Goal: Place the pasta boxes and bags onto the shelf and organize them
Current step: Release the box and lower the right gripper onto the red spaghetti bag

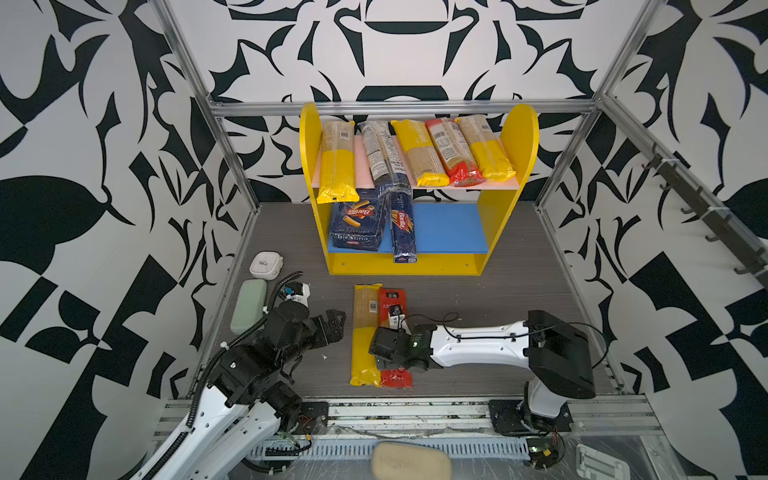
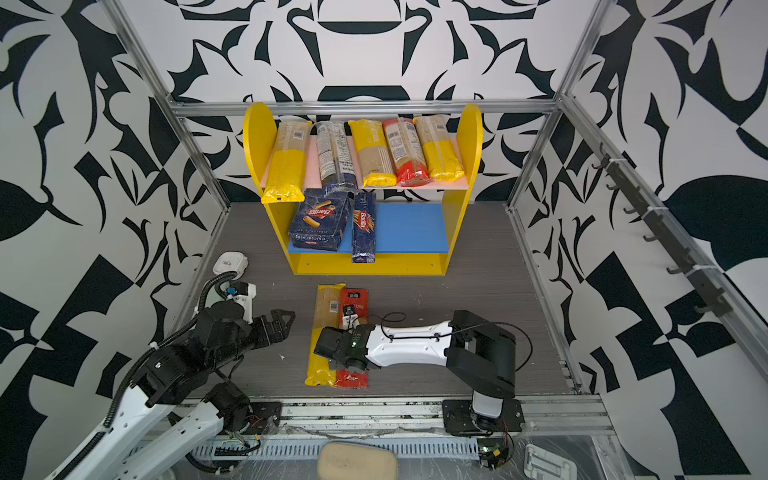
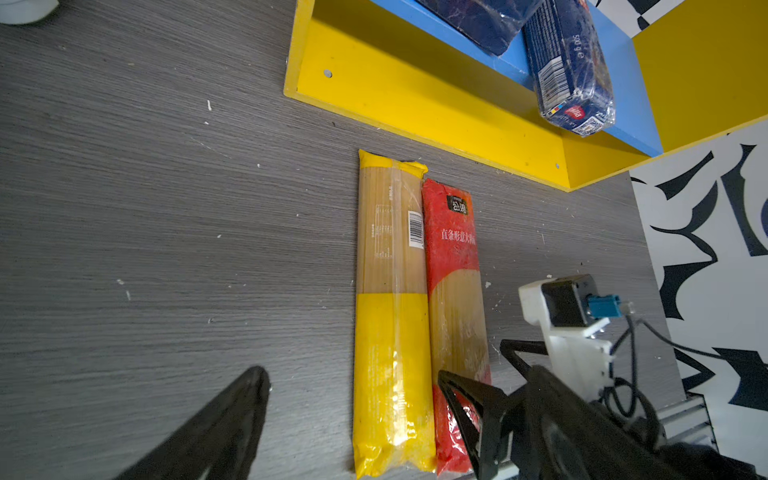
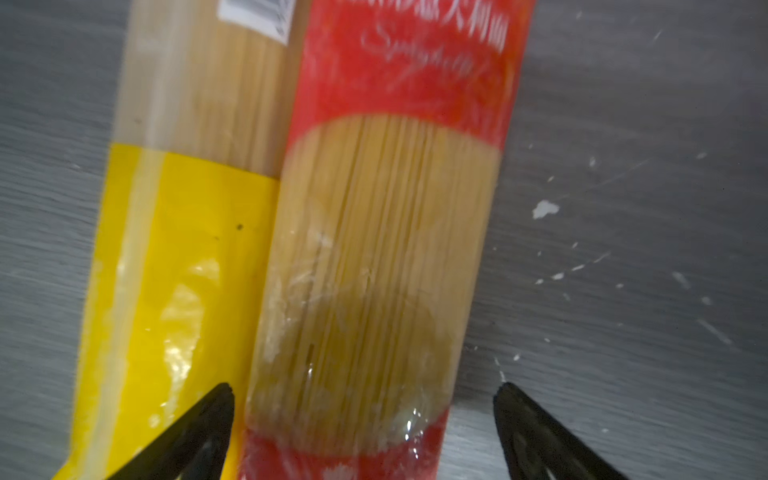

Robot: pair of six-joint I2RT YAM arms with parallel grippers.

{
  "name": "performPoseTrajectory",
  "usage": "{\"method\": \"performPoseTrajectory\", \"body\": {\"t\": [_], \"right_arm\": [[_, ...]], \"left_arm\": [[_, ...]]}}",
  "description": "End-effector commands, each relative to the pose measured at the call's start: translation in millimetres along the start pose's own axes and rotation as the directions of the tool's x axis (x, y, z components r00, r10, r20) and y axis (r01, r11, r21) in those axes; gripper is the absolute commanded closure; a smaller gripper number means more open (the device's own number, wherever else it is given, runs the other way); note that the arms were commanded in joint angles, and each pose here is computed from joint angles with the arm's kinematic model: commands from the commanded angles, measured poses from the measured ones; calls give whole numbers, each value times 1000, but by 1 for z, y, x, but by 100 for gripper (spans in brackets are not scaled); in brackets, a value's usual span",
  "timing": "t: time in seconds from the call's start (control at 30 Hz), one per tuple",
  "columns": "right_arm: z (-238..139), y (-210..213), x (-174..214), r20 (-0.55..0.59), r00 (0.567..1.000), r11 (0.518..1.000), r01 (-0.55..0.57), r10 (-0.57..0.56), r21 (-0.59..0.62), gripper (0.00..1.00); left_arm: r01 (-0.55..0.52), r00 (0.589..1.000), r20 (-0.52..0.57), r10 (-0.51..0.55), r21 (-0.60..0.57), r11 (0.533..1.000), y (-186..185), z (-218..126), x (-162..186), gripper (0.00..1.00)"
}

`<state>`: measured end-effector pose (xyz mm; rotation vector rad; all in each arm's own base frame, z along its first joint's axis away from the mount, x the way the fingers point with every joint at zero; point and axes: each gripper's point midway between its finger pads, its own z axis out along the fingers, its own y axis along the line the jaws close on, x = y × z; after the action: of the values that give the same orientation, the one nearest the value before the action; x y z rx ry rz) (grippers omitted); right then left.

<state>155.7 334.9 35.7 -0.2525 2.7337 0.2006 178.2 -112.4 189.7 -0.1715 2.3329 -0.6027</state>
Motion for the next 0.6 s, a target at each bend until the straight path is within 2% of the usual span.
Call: {"method": "performPoseTrajectory", "body": {"t": [0.0, 0.17, 0.3, 0.57], "right_arm": [[11, 1, 12, -38, 999, 1000, -26, 25, -6, 0], [24, -5, 26, -73, 997, 1000, -24, 25, 15, 0], [30, -13, 37, -99, 994, 999, -40, 42, 27, 8], [28, -31, 50, -113, 991, 997, -75, 76, 14, 74]], "left_arm": [[33, 999, 2, -33, 5, 999, 2, 2, 3, 1], [40, 999, 0, -40, -5, 999, 5, 4, 5, 1], [42, 999, 3, -42, -14, 999, 6, 5, 4, 1], [42, 999, 3, -42, -25, 999, 7, 6, 3, 1]]}}
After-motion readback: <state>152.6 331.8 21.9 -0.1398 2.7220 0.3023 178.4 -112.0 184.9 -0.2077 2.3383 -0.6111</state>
